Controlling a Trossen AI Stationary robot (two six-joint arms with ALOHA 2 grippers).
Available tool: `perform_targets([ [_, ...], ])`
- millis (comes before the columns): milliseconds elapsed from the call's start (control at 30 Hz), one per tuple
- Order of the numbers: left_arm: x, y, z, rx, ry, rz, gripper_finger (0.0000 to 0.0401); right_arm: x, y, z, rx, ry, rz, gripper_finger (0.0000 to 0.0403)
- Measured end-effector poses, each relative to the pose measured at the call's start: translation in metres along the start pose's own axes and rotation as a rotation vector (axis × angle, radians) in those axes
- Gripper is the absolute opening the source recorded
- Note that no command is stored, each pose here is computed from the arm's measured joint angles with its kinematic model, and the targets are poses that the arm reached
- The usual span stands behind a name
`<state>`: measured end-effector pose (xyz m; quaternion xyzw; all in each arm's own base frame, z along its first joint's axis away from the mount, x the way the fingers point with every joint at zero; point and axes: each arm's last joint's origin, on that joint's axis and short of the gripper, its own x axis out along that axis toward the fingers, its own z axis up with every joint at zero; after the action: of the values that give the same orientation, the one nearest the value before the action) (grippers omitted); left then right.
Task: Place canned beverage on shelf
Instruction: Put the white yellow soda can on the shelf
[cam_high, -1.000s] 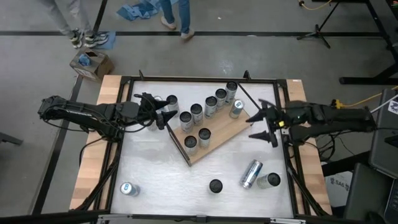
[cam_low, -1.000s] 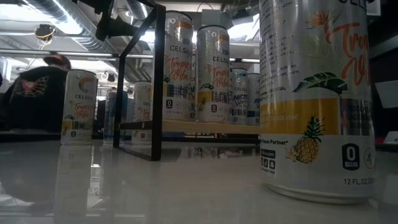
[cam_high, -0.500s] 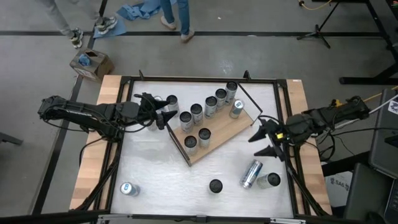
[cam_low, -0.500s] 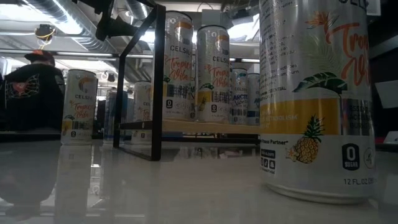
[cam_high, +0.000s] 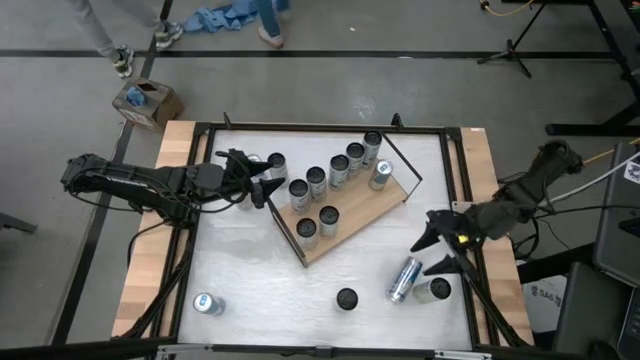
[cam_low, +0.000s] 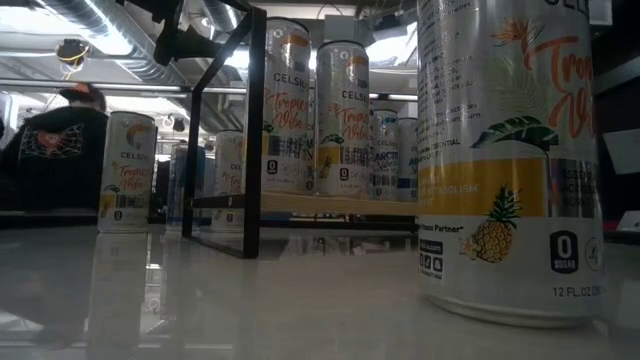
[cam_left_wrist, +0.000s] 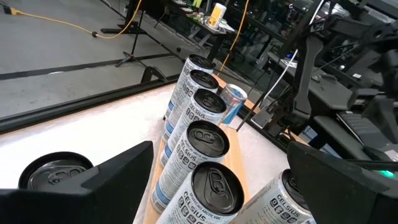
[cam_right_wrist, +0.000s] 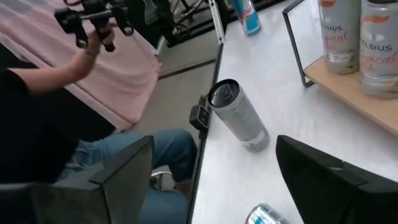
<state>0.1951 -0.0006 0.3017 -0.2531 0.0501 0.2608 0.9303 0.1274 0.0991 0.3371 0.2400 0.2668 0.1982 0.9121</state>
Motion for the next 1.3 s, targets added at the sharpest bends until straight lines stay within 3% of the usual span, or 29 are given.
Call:
perform_targets([
  [333,0.000,0.000,0.000,-0.001,0.000,-0.001,0.0365,0.010,0.036,-0.003,0.034,0.307,-0.230,0.0324],
  [533,0.000,0.000,0.000,0.001,0.002,0.001,0.0365,0.024,0.052,-0.018,0.097,0.503,-0.440,0.0324],
  [667,0.000,0.001,-0.002,0.015,0.020,0.014,0.0365,0.038,0.060,-0.035,0.121,0.588,-0.496,0.0324],
  [1300,0.000,0.003,-0.004,0.024,0.035,0.024,0.0365,0.062,0.067,-0.060,0.098,0.648,-0.602,0.0324],
])
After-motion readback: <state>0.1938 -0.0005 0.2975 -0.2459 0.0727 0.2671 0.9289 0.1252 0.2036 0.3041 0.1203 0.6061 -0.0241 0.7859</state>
